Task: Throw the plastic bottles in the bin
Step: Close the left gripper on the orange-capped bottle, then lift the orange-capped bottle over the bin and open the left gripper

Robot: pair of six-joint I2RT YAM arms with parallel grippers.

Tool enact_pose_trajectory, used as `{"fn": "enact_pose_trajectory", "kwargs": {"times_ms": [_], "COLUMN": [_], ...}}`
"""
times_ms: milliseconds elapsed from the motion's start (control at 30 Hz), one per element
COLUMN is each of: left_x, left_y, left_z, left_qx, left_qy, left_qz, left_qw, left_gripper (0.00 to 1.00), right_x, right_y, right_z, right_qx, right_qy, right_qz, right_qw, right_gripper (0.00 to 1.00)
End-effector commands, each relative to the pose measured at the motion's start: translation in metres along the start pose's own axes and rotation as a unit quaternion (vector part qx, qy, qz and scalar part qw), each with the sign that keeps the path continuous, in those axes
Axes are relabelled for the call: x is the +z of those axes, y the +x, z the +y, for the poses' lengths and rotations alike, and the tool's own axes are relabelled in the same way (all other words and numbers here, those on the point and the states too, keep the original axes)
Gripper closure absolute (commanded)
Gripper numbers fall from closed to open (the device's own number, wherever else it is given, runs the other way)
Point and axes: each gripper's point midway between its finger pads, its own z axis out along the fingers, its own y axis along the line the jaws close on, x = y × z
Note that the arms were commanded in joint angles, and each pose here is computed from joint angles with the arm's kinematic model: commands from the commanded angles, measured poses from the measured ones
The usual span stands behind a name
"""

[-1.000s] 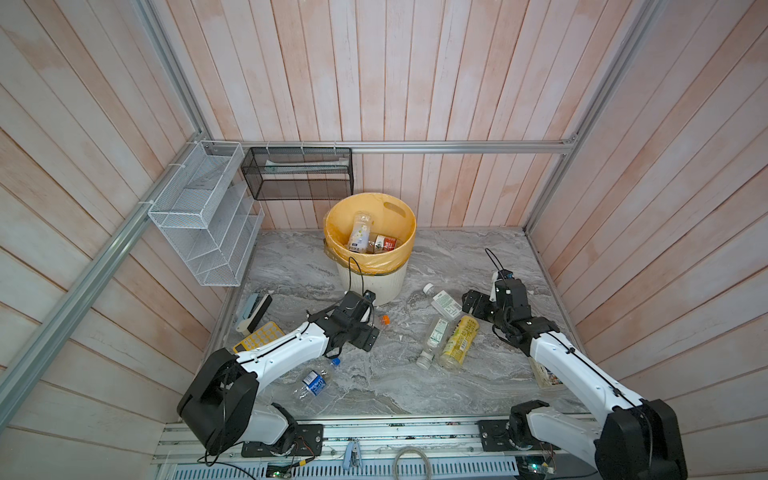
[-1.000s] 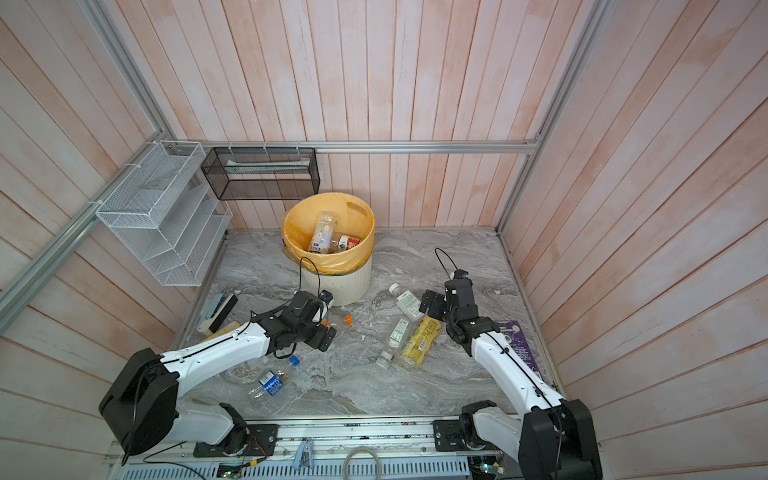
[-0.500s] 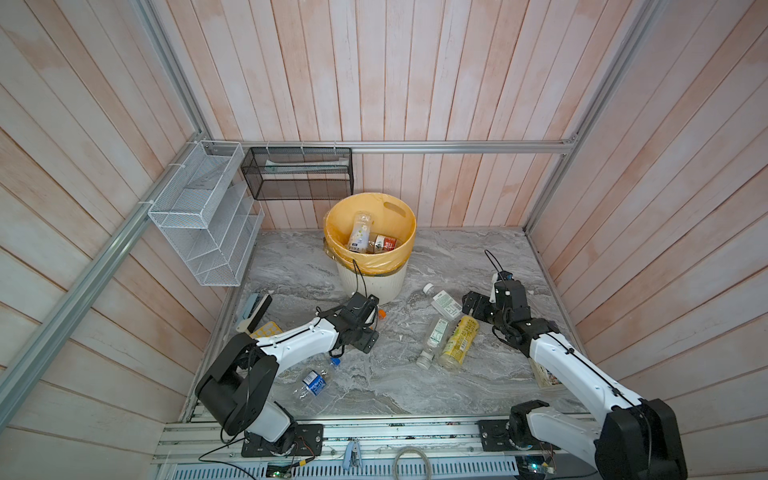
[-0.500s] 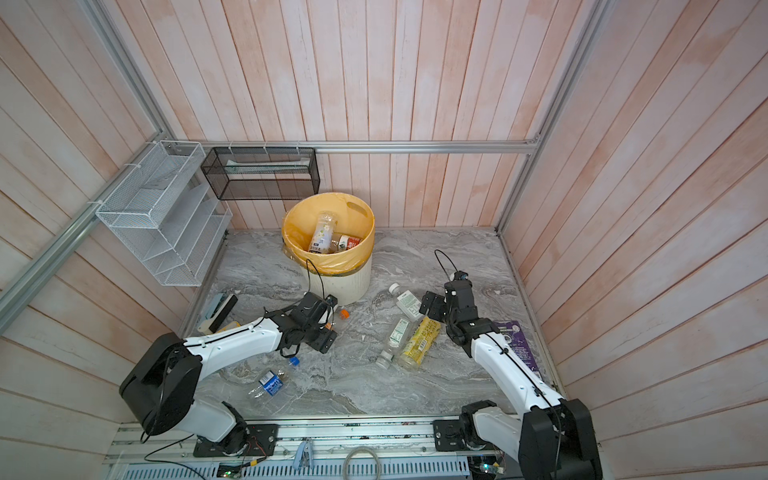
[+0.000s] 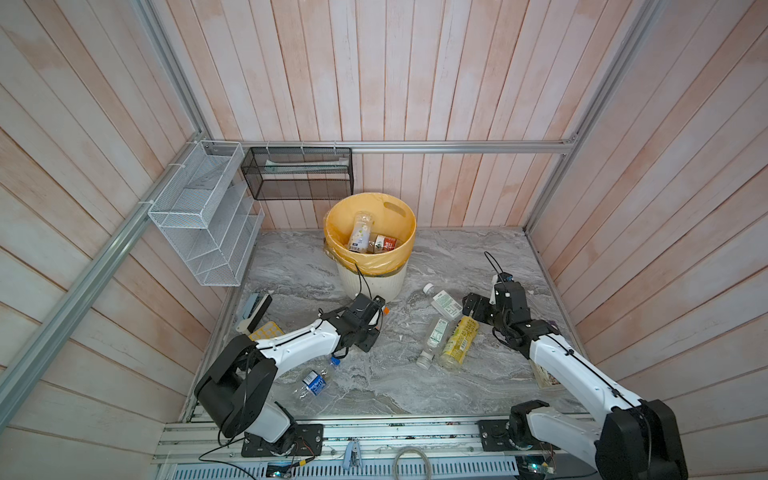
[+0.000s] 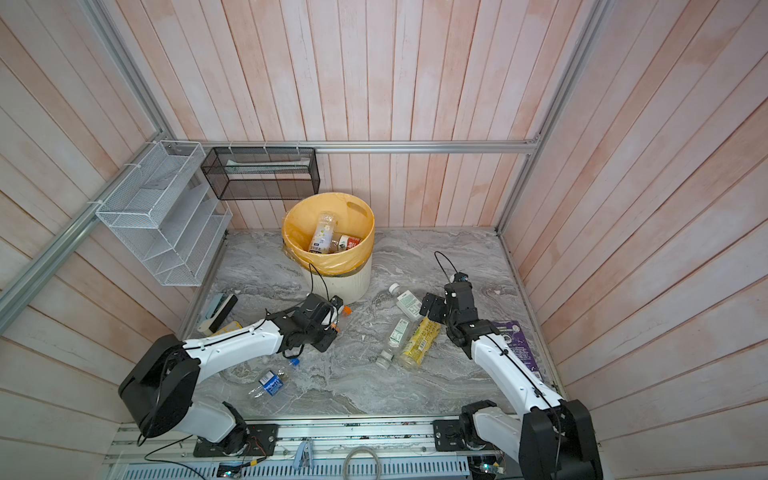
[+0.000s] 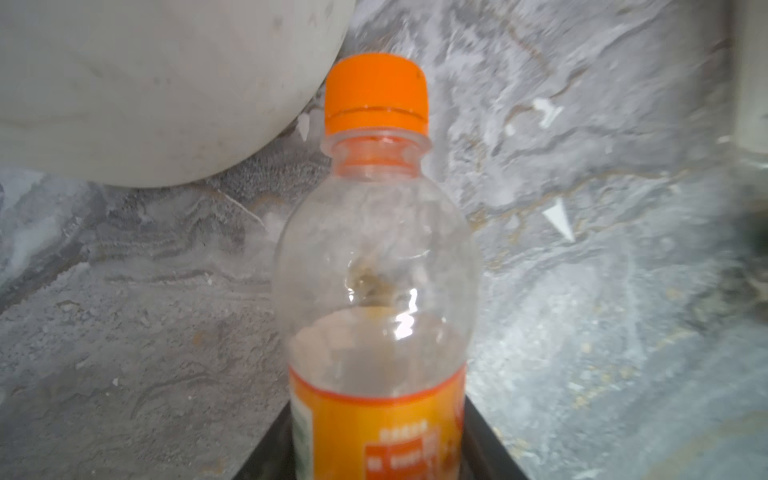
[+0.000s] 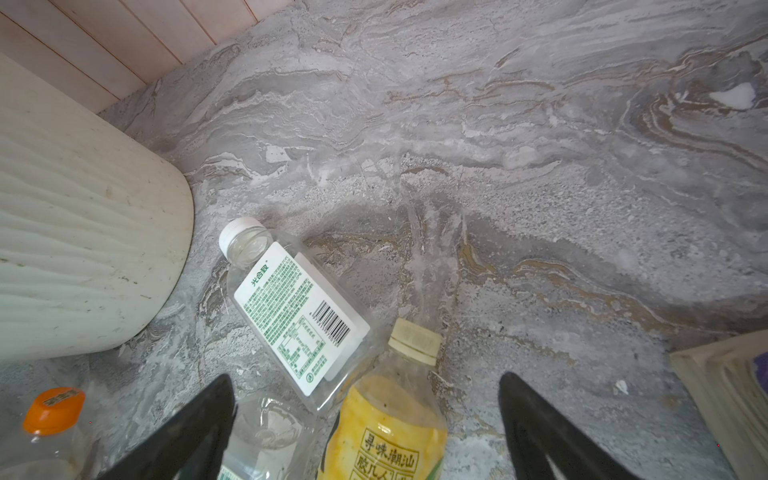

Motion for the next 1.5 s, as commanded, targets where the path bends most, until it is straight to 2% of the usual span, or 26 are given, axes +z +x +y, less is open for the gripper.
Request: {"fn": "enact_pose_trajectory", "kwargs": {"times_ms": [0,133,233,333,433,600,700,767,867,933,967,1067,1133,1200,1233,1267,1300,1333,1467], "left_x": [-0.032,-0.077,-0.119,-0.165,-0.222,-0.328,-0.375,-0.395,-0.404,-0.394,-0.381,-0.324,-0.284,-0.253,-0.241,-0.232,-0.229,-0.230,-0.258], "left_y": [-0.031,-0.053,-0.066,-0.076,-0.087,-0.107,-0.119,-0.129,-0.149,-0.171,-0.186,-0.227,-0.245,-0.257,-0.261,-0.263,-0.264,-0.263,-0.256], "left_z": [-0.020,-0.029,-0.035,-0.034,-0.031,-0.011,-0.003,-0.002,-0.003,0.002,0.012,0.040,0.061,0.072,0.077,0.081,0.082,0.082,0.080], "left_qx": [-0.001,-0.001,0.000,-0.001,0.015,0.057,0.069,0.074,0.084,0.082,0.077,0.043,0.013,-0.006,-0.017,-0.023,-0.028,-0.031,-0.036], "left_qy": [0.029,0.038,0.053,0.042,0.020,-0.049,-0.078,-0.093,-0.119,-0.136,-0.139,-0.062,-0.024,-0.022,-0.027,-0.031,-0.033,-0.031,-0.040], "left_qz": [-0.079,-0.164,-0.245,-0.327,-0.422,-0.563,-0.620,-0.645,-0.658,-0.647,-0.632,-0.561,-0.508,-0.451,-0.426,-0.404,-0.397,-0.398,-0.461], "left_qw": [0.996,0.986,0.968,0.944,0.906,0.823,0.777,0.755,0.738,0.746,0.759,0.824,0.861,0.892,0.904,0.914,0.917,0.916,0.886], "left_gripper": [0.59,0.61,0.61,0.63,0.64,0.64,0.64,0.64,0.63,0.63,0.62,0.60,0.56,0.35,0.30,0.19,0.05,0.00,0.00], "right_x": [-0.004,-0.005,-0.007,-0.009,-0.011,-0.015,-0.016,-0.017,-0.019,-0.020,-0.021,-0.022,-0.023,-0.026,-0.026,-0.027,-0.028,-0.029,-0.031], "right_y": [-0.001,-0.002,-0.003,-0.004,-0.006,-0.010,-0.011,-0.013,-0.014,-0.015,-0.017,-0.020,-0.021,-0.021,-0.021,-0.021,-0.019,-0.019,-0.012], "right_z": [-0.005,-0.006,-0.007,-0.009,-0.008,-0.008,-0.007,-0.006,-0.007,-0.006,-0.005,-0.002,0.000,-0.001,-0.001,-0.002,-0.003,-0.004,-0.012], "right_qx": [-0.006,-0.004,-0.002,-0.001,0.000,0.003,0.004,0.005,0.004,0.003,0.002,-0.001,-0.004,-0.005,-0.006,-0.006,-0.005,-0.004,0.006], "right_qy": [0.010,0.012,0.012,0.014,0.013,0.012,0.010,0.010,0.011,0.011,0.009,0.004,0.001,0.002,0.003,0.004,0.006,0.008,0.022], "right_qz": [-0.011,-0.014,-0.019,-0.023,-0.027,-0.035,-0.038,-0.040,-0.041,-0.043,-0.044,-0.046,-0.046,-0.046,-0.046,-0.046,-0.045,-0.045,-0.039], "right_qw": [1.000,1.000,1.000,1.000,1.000,0.999,0.999,0.999,0.999,0.999,0.999,0.999,0.999,0.999,0.999,0.999,0.999,0.999,0.999], "right_gripper": [0.01,0.01,0.01,0.01,0.01,0.01,0.01,0.01,0.01,0.01,0.01,0.01,0.01,0.01,0.01,0.01,0.01,0.01,0.01]}}
